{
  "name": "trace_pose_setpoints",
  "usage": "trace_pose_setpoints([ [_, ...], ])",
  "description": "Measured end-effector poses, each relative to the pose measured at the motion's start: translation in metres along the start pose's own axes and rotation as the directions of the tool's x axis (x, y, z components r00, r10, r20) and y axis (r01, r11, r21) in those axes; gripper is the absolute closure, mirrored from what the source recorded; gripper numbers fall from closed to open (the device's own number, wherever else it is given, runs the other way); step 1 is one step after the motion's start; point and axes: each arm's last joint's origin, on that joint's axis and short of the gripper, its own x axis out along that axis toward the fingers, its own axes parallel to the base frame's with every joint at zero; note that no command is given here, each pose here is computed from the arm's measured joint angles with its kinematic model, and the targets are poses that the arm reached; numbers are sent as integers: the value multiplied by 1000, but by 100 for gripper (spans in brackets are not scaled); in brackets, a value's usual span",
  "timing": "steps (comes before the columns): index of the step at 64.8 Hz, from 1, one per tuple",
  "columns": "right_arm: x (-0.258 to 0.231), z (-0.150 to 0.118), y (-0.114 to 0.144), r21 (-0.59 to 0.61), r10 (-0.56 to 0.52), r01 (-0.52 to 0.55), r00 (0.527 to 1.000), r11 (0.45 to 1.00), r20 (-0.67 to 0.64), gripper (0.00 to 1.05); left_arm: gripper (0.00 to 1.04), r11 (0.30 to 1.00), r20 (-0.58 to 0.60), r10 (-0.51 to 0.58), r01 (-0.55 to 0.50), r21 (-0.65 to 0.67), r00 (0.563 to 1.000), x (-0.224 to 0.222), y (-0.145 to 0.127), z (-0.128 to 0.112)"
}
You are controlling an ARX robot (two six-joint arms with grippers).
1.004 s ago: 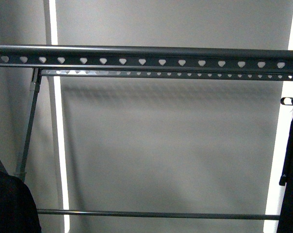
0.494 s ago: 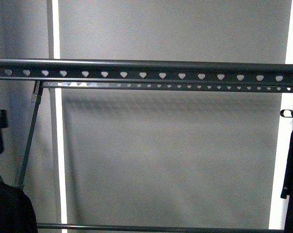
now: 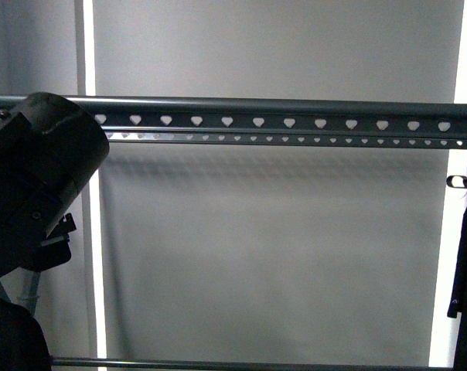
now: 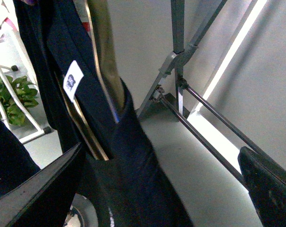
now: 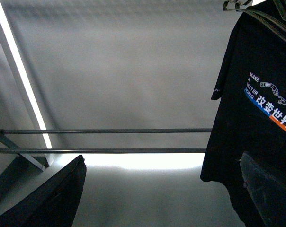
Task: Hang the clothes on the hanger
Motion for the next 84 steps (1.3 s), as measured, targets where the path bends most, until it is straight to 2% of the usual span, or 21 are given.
trace_pose_setpoints([
  [18, 0, 0, 0, 0, 0, 0, 1000, 1000, 0, 7, 7, 998, -35, 64, -64, -3, 997, 18, -15, -8],
  [25, 0, 0, 0, 0, 0, 0, 1000, 1000, 0, 7, 30, 997, -23, 73, -73, 10, 997, 15, -15, -7],
  [32, 0, 0, 0, 0, 0, 0, 1000, 1000, 0, 7, 48, 998, -18, 67, -67, 1, 998, 16, -17, -4],
  [39, 0, 0, 0, 0, 0, 0, 1000, 1000, 0, 7, 74, 997, -17, 78, -78, -4, 997, 19, -17, -5],
  [50, 0, 0, 0, 0, 0, 0, 1000, 1000, 0, 7, 100, 994, -28, 109, -110, -17, 994, 22, -13, -9],
  [60, 0, 0, 0, 0, 0, 0, 1000, 1000, 0, 7, 100, 997, -28, 57, -58, -59, 998, 20, -19, -8],
  [70, 0, 0, 0, 0, 0, 0, 1000, 1000, 0, 7, 100, 991, 8, -97, 97, -95, 995, 0, -13, -3],
  [77, 0, 0, 0, 0, 0, 0, 1000, 1000, 0, 7, 100, 957, 75, -243, 251, -141, 967, -24, -1, 12],
  [84, 0, 0, 0, 0, 0, 0, 1000, 1000, 0, 7, 100, 895, 143, -398, 417, -156, 906, -47, 12, 34],
])
